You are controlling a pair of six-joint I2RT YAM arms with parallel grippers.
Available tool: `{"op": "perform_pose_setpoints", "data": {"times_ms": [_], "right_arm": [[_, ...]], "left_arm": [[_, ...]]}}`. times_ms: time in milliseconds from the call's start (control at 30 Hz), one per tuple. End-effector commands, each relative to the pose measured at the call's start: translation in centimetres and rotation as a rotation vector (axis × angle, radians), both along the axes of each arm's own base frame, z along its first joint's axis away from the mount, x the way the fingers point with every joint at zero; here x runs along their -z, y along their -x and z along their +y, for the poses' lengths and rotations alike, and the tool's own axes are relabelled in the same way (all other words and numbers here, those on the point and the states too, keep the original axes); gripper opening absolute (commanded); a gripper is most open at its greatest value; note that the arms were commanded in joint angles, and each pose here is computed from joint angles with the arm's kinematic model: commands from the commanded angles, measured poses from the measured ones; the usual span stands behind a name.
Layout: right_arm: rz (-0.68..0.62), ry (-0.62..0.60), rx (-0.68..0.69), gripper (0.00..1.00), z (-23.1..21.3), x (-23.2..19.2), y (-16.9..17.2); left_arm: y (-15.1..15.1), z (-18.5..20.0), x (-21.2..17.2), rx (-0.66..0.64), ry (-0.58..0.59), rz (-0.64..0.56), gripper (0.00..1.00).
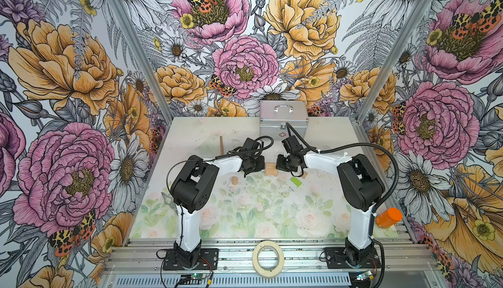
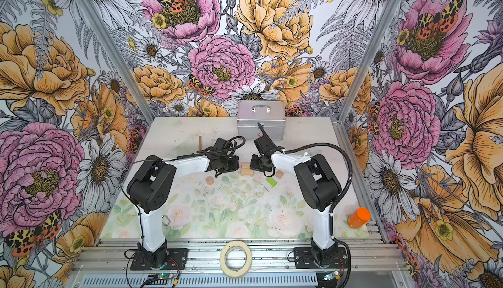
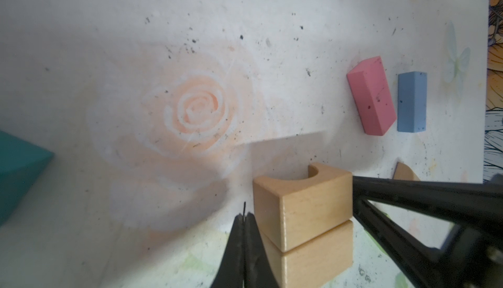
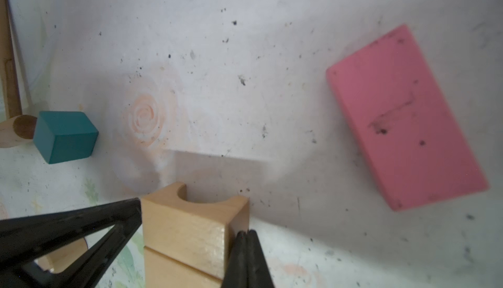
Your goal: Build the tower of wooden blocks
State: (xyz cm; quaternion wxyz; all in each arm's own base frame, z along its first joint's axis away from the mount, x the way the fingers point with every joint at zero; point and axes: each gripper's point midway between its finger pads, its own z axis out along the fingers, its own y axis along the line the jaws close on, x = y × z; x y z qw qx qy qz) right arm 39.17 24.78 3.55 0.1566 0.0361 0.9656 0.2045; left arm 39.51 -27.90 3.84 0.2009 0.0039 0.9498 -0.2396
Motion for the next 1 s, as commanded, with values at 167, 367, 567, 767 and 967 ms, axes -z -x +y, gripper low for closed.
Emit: {"op": "perform_pose_setpoints", "data": {"times_ms": [167,367,567,767,967], "right_arm": [[-0.013,-0.016,-0.007,0.00,0.9,-0.1,-0.4],[-0.020,-0.006,0.000,0.00,0.6,-0.2,-0.5],[-0.045,0.022,0.009,0.00,-0.1,-1.1,-0.6],[-0.073,0.056,0.020,0.00,-1.1,-2.6,-0.9],[-0.107,0.086,0.027,0.00,-2.3,-4.5,-0.9]], "left_arm": [[-0.5,-0.5,-0.4,0.019,-0.014,-0.028,0.00],[-0.6,-0.3,-0.5,0.016,-0.028,-0.031,0.00],[-0.9,0.2,-1.9,0.012,-0.045,-0.066,0.00],[-1.0,0.9,-4.3,0.002,-0.047,-0.117,0.00],[-0.9,2.1,-9.0,-0.014,-0.027,-0.219,0.00]]}}
